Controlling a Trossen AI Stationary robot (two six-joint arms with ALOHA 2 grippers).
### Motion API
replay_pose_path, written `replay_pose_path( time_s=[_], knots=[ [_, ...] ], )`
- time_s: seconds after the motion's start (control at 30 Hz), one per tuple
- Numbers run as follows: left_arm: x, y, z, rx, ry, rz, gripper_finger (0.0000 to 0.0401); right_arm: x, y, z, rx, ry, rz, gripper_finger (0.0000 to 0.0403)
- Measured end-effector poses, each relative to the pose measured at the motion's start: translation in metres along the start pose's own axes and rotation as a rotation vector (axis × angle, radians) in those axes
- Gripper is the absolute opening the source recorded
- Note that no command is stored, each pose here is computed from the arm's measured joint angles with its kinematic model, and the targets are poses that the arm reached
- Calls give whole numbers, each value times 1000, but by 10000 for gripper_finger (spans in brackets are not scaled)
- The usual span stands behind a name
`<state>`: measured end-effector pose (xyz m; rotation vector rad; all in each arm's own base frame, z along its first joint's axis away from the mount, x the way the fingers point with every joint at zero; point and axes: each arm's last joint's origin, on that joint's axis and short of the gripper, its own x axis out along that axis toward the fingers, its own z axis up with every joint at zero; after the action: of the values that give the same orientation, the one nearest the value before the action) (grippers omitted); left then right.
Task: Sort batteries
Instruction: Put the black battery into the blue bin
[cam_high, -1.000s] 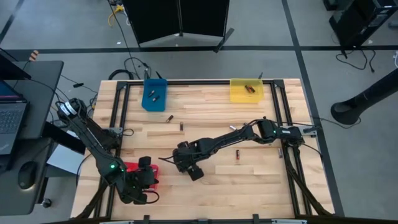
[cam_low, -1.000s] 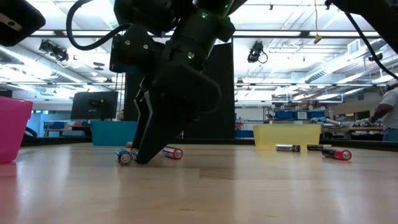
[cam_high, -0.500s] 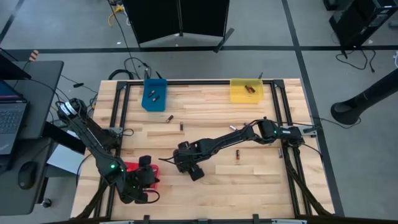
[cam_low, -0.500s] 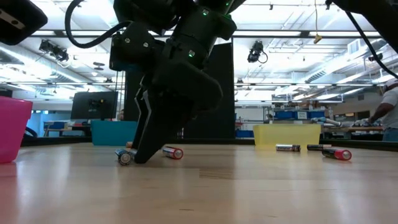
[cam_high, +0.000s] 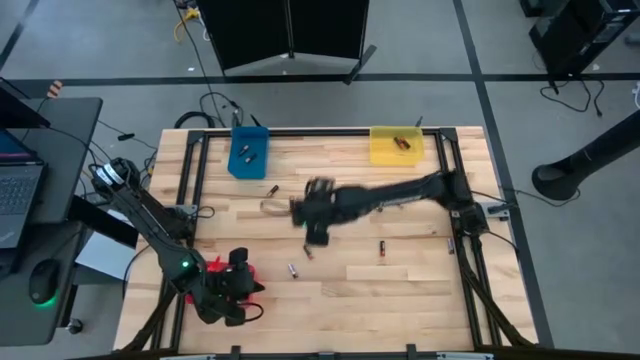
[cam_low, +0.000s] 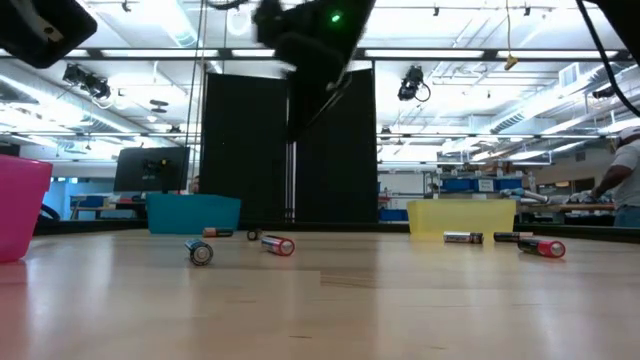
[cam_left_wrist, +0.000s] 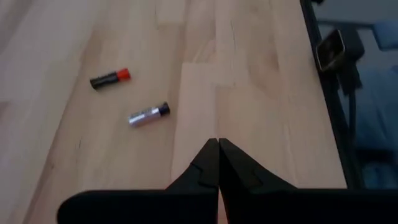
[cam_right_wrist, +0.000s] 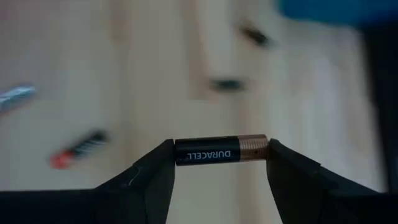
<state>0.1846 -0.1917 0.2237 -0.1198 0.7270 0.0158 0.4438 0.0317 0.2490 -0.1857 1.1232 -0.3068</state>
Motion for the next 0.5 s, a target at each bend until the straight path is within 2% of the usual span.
replay_pose_path(
  time_s=[0.27,0.4,0.5],
  knots=[
    [7,9,12,-57,-86,77,8,-27,-130,-25,409,140,-183,229],
    [11,16,18,-78,-117,136,8,-19,-185,-45,563,205,-232,227],
    [15,22,22,-94,-131,173,8,-9,-214,-62,637,256,-238,227]
  ],
)
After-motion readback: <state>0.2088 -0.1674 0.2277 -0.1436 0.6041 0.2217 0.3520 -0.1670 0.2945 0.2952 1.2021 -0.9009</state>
